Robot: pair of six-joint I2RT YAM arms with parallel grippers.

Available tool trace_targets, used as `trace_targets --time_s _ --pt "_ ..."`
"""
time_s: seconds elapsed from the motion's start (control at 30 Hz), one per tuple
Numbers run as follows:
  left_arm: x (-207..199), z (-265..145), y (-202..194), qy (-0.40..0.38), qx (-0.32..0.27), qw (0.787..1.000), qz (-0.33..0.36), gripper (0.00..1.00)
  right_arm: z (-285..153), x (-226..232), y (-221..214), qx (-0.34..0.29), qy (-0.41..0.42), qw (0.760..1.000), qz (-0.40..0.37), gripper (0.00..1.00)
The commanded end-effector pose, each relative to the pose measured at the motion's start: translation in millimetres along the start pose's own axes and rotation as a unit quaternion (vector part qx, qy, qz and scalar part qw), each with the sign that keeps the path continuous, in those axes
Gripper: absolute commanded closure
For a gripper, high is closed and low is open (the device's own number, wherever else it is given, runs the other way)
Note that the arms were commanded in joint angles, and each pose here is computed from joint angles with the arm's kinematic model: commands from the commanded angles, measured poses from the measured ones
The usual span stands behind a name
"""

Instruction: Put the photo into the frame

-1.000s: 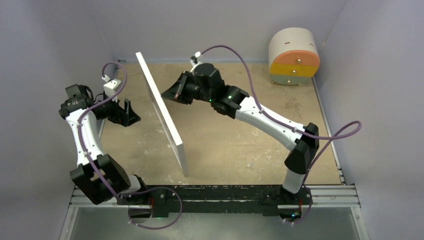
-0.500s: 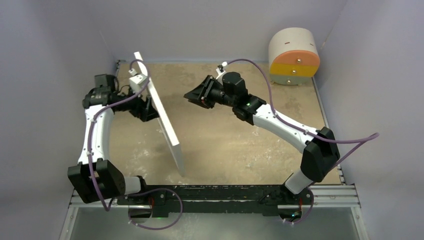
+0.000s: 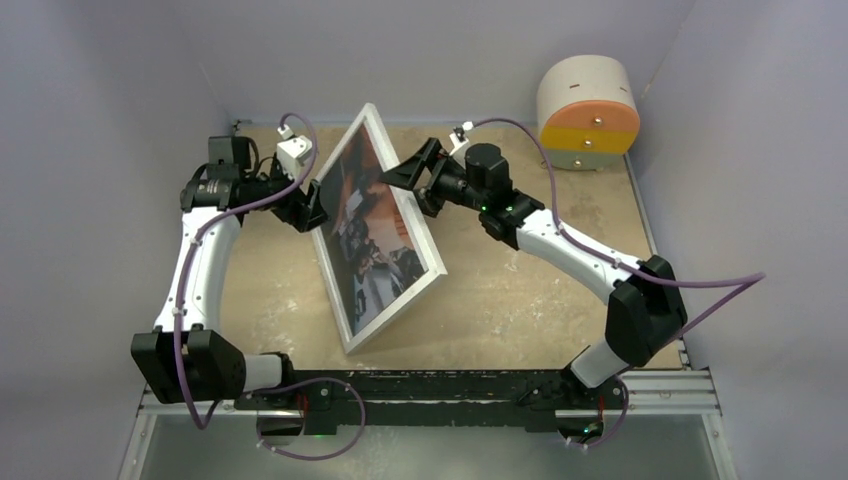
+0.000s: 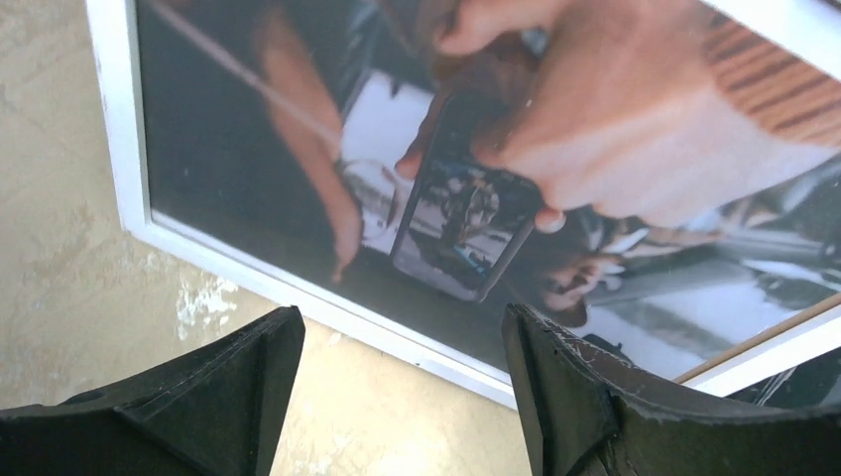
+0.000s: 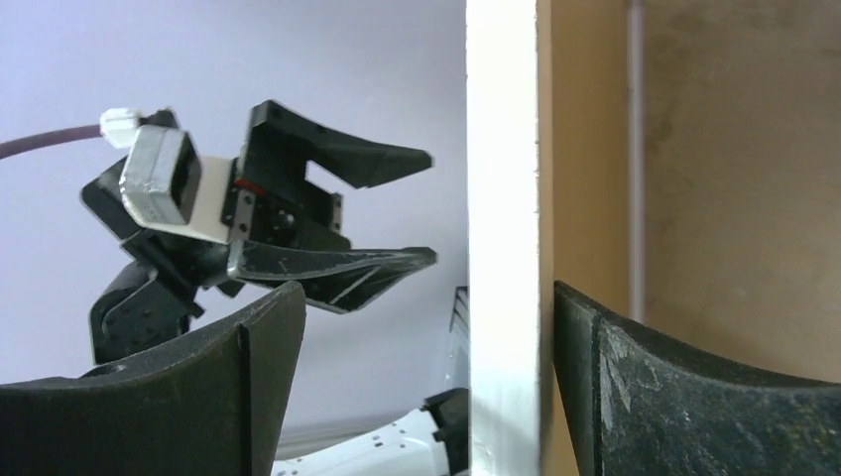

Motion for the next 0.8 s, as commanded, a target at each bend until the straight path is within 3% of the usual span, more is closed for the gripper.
trace_targets --time_s 0.0,0.23,0.47,0.77 --pt "2 -1 -29 0.029 0.042 0.999 0.017 0.24 -18 18 1 0.001 0.048 0.999 0.013 0.11" --pt "29 1 -114 0.078 0.145 0.986 0.022 0.25 -22 -6 5 -0.006 -0.014 1.0 -0.016 0.13" --pt "65 -1 -199 0.088 0.232 0.969 -0.003 0.29 -23 -48 2 0.028 -0.064 0.997 -0.02 0.24" --pt "59 39 -220 0.06 0.235 0.97 -0.021 0.3 -42 -103 1 0.012 -0.123 0.992 -0.027 0.25"
Point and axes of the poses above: each gripper's point midway between its finger pads, its own z axis out along the fingers, its own x axis along the line the jaws close on, y = z × x, the point moved 2 cm from there along -z, back along the fingers, and after that the axes turned 9 degrees about z, right-handed, at the moved point
